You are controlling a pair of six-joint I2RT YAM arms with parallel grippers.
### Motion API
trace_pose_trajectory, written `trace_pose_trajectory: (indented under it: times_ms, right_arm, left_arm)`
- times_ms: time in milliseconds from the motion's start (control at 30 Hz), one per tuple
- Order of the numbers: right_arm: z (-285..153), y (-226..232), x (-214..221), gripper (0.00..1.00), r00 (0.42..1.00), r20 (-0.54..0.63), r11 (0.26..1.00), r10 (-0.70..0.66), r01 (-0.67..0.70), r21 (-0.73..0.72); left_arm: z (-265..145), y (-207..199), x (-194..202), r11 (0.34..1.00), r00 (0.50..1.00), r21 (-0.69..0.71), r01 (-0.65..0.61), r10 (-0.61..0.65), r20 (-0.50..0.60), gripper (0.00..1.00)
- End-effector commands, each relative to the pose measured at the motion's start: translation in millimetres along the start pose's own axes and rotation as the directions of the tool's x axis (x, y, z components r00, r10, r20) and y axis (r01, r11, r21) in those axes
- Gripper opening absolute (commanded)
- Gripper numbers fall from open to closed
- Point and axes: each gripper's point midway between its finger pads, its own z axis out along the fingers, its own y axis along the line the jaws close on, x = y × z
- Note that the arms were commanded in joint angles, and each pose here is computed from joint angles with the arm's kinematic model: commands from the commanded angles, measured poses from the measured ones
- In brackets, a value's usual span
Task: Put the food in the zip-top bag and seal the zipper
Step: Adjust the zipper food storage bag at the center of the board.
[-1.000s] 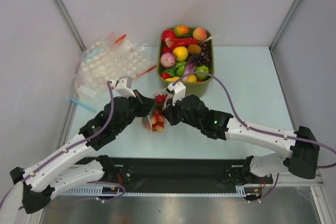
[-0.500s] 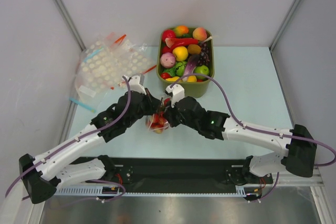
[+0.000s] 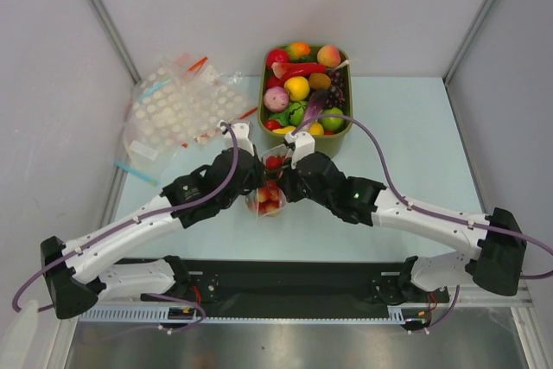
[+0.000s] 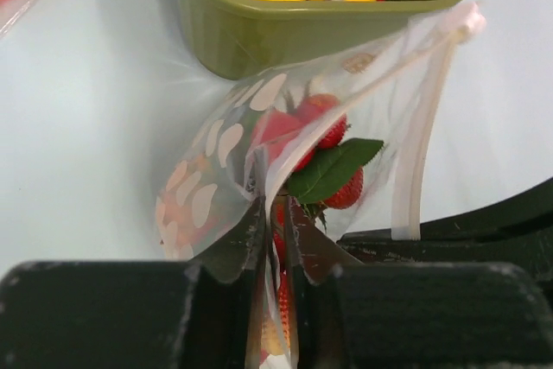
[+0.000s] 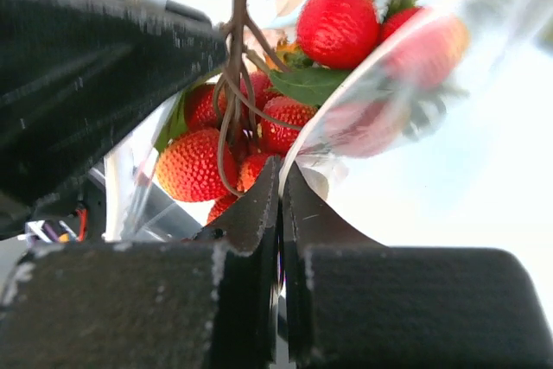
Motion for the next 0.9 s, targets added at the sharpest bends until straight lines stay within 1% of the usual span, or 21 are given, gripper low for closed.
trace_pose_trajectory:
  times_ms: [0, 67, 100, 133, 167, 200, 233, 300, 433, 500, 567, 600, 667, 700, 767, 800, 867]
  right_arm:
    - [-24.7, 16.9, -54.2, 0.0, 0.985, 0.142, 0.994, 0.094, -0.086, -0.064]
    - [-28.6, 21.2, -55.4, 0.0, 0.987, 0.114, 0.992, 0.109, -0.1, -0.076]
    - [-29.7, 22.2, -55.3, 0.0, 0.986, 0.102, 0.99, 0.131, -0.124, -0.073]
    - [-31.3, 23.2, -56.6, 0.0, 0.985, 0.098, 0.988, 0.143, -0.137, -0.069]
    - [-34.4, 21.3, -57.7, 0.0, 0.983, 0.098, 0.987, 0.156, -0.15, -0.058]
    - [-35.0, 18.4, -59.0, 0.0, 0.979, 0.11, 0.985, 0.171, -0.167, -0.043]
    - [-36.6, 18.3, -60.9, 0.0, 0.973, 0.12, 0.98, 0.197, -0.193, -0.044]
    - [-39.2, 13.6, -64.1, 0.0, 0.963, 0.143, 0.973, 0.23, -0.229, -0.023]
    - [-45.4, 15.2, -65.1, 0.0, 0.949, 0.17, 0.963, 0.266, -0.271, 0.002]
    - [-46.7, 13.6, -66.1, 0.0, 0.942, 0.19, 0.958, 0.277, -0.286, 0.022]
    - [-47.2, 13.8, -64.8, 0.0, 0.941, 0.186, 0.955, 0.283, -0.294, 0.031]
    - [-47.3, 11.8, -65.7, 0.0, 0.939, 0.192, 0.954, 0.286, -0.298, 0.039]
    - [-47.8, 8.6, -65.3, 0.0, 0.938, 0.196, 0.952, 0.286, -0.302, 0.056]
    - [-47.7, 7.2, -65.9, 0.0, 0.938, 0.199, 0.951, 0.285, -0.302, 0.061]
    - [-48.8, 4.6, -66.5, 0.0, 0.935, 0.207, 0.949, 0.287, -0.307, 0.072]
    - [-49.6, 2.0, -67.9, 0.0, 0.933, 0.218, 0.947, 0.288, -0.311, 0.081]
    - [-48.0, -2.2, -67.0, 0.0, 0.931, 0.225, 0.945, 0.287, -0.314, 0.093]
  left_arm:
    - [-14.0, -12.7, -13.0, 0.997, 0.997, 0.025, -0.072, 0.071, 0.035, 0.18]
    - [-21.6, -19.1, -15.6, 0.994, 0.996, 0.072, -0.083, 0.08, 0.044, 0.22]
    - [-25.0, -23.4, -19.3, 0.991, 0.994, 0.1, -0.091, 0.085, 0.064, 0.26]
    - [-25.8, -23.9, -15.6, 0.988, 0.994, 0.116, -0.1, 0.094, 0.064, 0.29]
    - [-32.0, -25.6, -19.7, 0.984, 0.992, 0.146, -0.105, 0.093, 0.085, 0.3]
    - [-34.6, -30.8, -22.5, 0.978, 0.992, 0.182, -0.101, 0.084, 0.099, 0.34]
    - [-35.4, -31.6, -19.4, 0.974, 0.991, 0.197, -0.108, 0.09, 0.099, 0.35]
    - [-41.5, -36.6, -25.0, 0.964, 0.988, 0.238, -0.116, 0.088, 0.125, 0.34]
    - [-43.1, -47.9, -19.4, 0.942, 0.987, 0.306, -0.141, 0.109, 0.119, 0.3]
    - [-39.3, -53.3, -14.5, 0.933, 0.986, 0.325, -0.156, 0.128, 0.104, 0.3]
    - [-39.0, -59.0, -12.4, 0.925, 0.986, 0.343, -0.162, 0.14, 0.088, 0.34]
    - [-36.7, -57.0, -9.8, 0.929, 0.986, 0.331, -0.166, 0.15, 0.073, 0.4]
    - [-32.3, -53.4, -10.9, 0.943, 0.987, 0.292, -0.161, 0.148, 0.065, 0.47]
    - [-31.0, -48.5, -9.6, 0.949, 0.987, 0.269, -0.163, 0.153, 0.057, 0.52]
    - [-30.7, -42.5, -13.5, 0.96, 0.987, 0.232, -0.156, 0.144, 0.065, 0.57]
    - [-32.1, -41.3, -14.8, 0.961, 0.987, 0.228, -0.154, 0.142, 0.07, 0.61]
    - [-38.9, -40.7, -18.0, 0.957, 0.988, 0.25, -0.147, 0.128, 0.089, 0.67]
